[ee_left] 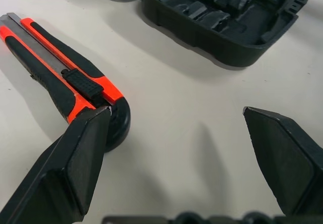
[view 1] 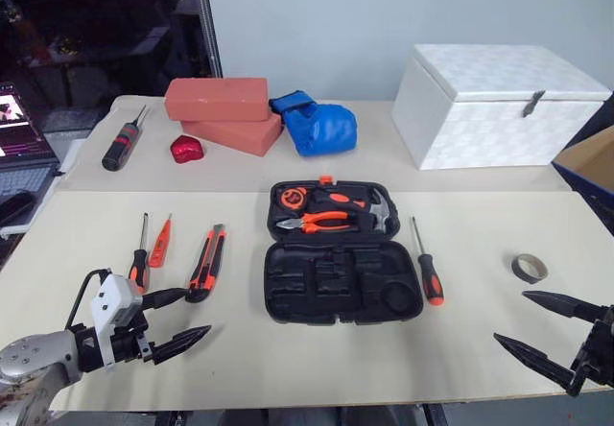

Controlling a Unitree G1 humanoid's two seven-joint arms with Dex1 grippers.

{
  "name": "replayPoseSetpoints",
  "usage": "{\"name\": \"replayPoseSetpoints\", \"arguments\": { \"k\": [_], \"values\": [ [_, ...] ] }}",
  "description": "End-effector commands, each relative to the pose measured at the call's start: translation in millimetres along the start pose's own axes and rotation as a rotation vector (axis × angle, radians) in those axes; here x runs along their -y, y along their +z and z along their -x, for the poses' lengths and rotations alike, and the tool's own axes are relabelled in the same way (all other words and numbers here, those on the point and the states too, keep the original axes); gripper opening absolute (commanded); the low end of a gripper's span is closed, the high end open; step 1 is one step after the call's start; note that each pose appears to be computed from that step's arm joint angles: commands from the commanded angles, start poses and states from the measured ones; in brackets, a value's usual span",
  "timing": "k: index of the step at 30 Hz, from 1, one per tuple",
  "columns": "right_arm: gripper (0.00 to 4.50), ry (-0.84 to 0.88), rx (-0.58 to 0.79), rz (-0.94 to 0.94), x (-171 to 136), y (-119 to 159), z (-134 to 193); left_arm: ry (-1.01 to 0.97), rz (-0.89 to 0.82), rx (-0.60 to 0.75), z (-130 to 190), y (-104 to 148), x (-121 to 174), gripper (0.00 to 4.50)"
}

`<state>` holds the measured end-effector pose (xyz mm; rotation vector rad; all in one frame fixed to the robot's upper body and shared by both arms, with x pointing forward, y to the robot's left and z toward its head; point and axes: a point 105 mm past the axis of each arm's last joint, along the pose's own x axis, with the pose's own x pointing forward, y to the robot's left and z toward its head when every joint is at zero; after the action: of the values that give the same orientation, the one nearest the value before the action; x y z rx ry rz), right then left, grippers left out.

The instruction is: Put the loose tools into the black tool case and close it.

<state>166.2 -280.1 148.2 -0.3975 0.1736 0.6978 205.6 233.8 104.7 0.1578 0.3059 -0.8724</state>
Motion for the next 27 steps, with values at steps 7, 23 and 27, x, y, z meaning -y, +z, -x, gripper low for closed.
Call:
{"name": "replayPoseSetpoints", "arguments": {
  "k": [7, 23, 27],
  "values": [
    [4.47, 0.123, 0.357, 0.065, -9, 71, -52, 0.636, 0.185, 0.26, 21, 43, -59, 4.5],
    [4.5, 0.433, 0.387, 0.123, -29, 94, -85, 0.913, 0.377, -0.18, 24, -5, -88, 3.74],
    [4.5, 0.436, 0.388, 0.123, -30, 94, -85, 0.931, 0.364, -0.154, 27, -1, -88, 2.21]
  ]
}}
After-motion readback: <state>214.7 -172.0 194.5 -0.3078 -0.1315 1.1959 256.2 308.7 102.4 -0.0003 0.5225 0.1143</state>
